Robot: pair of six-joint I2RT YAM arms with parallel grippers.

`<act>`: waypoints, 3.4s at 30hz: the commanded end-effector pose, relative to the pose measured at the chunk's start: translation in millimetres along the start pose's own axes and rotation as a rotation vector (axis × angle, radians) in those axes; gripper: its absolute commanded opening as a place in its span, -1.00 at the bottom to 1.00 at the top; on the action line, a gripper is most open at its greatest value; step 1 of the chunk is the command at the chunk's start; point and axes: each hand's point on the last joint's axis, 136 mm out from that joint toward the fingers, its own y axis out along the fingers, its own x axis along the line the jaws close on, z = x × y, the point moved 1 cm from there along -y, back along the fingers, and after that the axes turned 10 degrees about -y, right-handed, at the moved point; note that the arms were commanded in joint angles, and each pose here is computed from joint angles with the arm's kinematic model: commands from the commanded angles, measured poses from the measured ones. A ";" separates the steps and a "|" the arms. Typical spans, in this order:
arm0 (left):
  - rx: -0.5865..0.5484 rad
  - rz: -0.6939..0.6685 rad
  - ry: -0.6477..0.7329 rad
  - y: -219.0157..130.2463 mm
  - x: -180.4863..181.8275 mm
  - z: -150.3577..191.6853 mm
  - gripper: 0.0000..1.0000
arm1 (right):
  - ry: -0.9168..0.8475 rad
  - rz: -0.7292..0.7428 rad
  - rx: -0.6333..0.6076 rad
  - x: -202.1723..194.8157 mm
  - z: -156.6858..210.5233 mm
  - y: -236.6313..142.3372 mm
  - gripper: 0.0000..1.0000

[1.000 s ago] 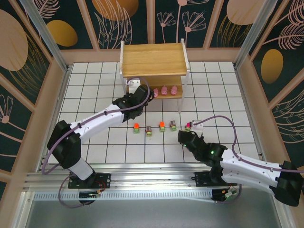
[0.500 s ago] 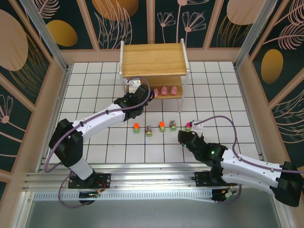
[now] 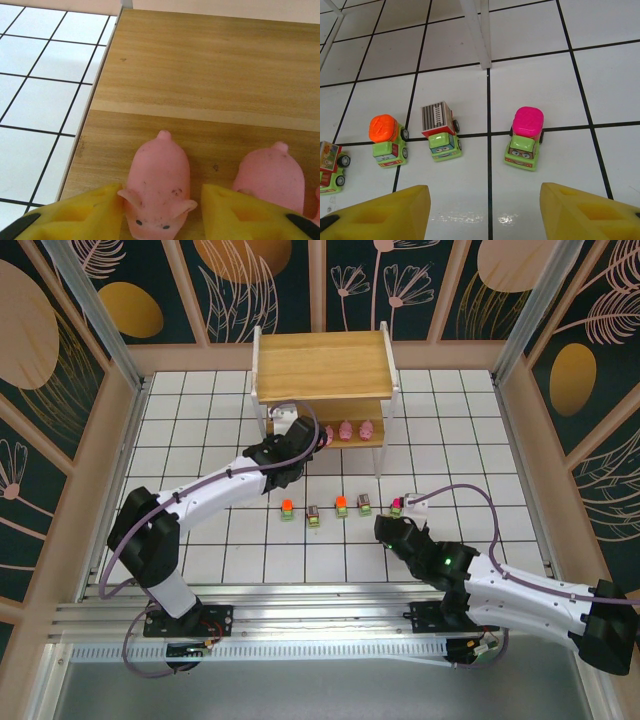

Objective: Place and organize the plastic toys onto the shelf

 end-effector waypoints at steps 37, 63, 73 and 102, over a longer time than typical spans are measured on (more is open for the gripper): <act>-0.128 0.140 0.018 -70.2 -27.6 -24.6 0.02 | 0.015 0.042 -0.018 -7.6 -0.9 0.2 0.33; 0.008 0.446 0.299 -63.2 -46.6 97.7 0.21 | 0.093 0.134 0.120 -27.9 -10.7 23.4 0.38; -0.024 0.470 0.303 -54.3 -37.8 113.1 0.21 | 0.084 0.128 0.227 -26.6 -14.2 38.8 0.34; -0.026 0.408 0.265 -43.3 -15.7 114.0 0.29 | 0.059 0.146 0.373 -28.7 9.9 81.8 0.16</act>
